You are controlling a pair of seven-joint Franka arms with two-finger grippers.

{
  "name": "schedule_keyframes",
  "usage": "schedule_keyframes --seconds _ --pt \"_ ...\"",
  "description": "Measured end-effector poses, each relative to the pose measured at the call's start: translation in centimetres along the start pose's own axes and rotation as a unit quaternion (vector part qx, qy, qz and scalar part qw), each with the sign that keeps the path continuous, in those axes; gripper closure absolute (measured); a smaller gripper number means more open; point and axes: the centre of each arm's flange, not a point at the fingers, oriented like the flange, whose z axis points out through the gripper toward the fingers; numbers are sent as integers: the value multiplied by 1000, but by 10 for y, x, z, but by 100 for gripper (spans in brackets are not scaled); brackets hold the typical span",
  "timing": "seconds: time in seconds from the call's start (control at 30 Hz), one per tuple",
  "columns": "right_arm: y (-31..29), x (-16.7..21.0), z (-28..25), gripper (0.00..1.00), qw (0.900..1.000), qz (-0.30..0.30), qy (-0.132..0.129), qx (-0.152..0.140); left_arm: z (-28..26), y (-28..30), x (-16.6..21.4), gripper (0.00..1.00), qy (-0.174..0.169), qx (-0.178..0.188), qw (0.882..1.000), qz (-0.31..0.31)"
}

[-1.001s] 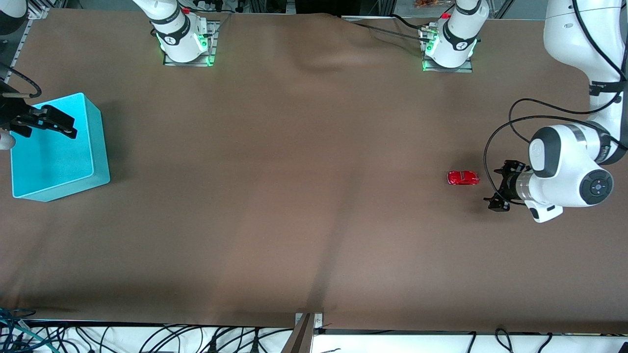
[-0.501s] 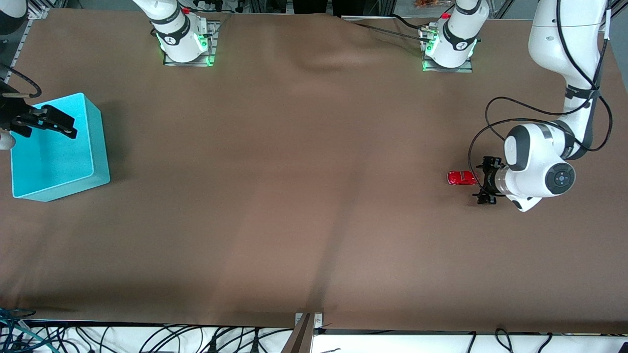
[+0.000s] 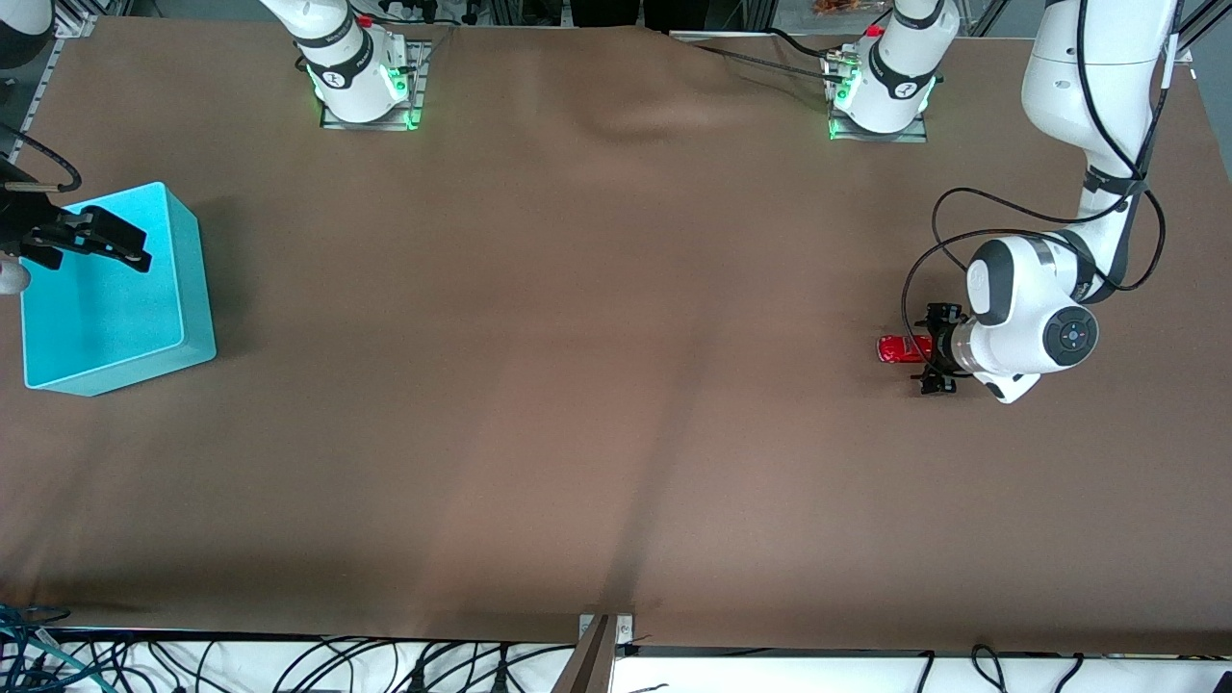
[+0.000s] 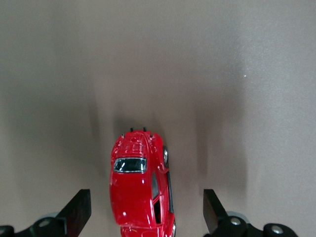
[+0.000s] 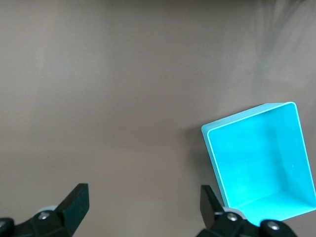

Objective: Wind red beetle toy and store in blue box

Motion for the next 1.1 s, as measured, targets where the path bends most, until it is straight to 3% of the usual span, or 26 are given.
schedule_keyframes --seconds 0.27,0.4,0.73,0.97,1.1 --pt "0 0 0 0 1000 0 0 0 -1 0 0 2 -3 -2 1000 -9" --pt "0 0 0 0 1000 0 0 0 -1 0 -1 24 -4 -2 1000 -14" --pt "0 0 0 0 1000 0 0 0 4 -4 0 26 -6 4 1000 -18" --pt "0 0 0 0 1000 0 0 0 3 -4 -1 54 -7 3 1000 -18" --pt "0 0 0 0 1000 0 0 0 2 -3 -5 54 -8 2 1000 -15"
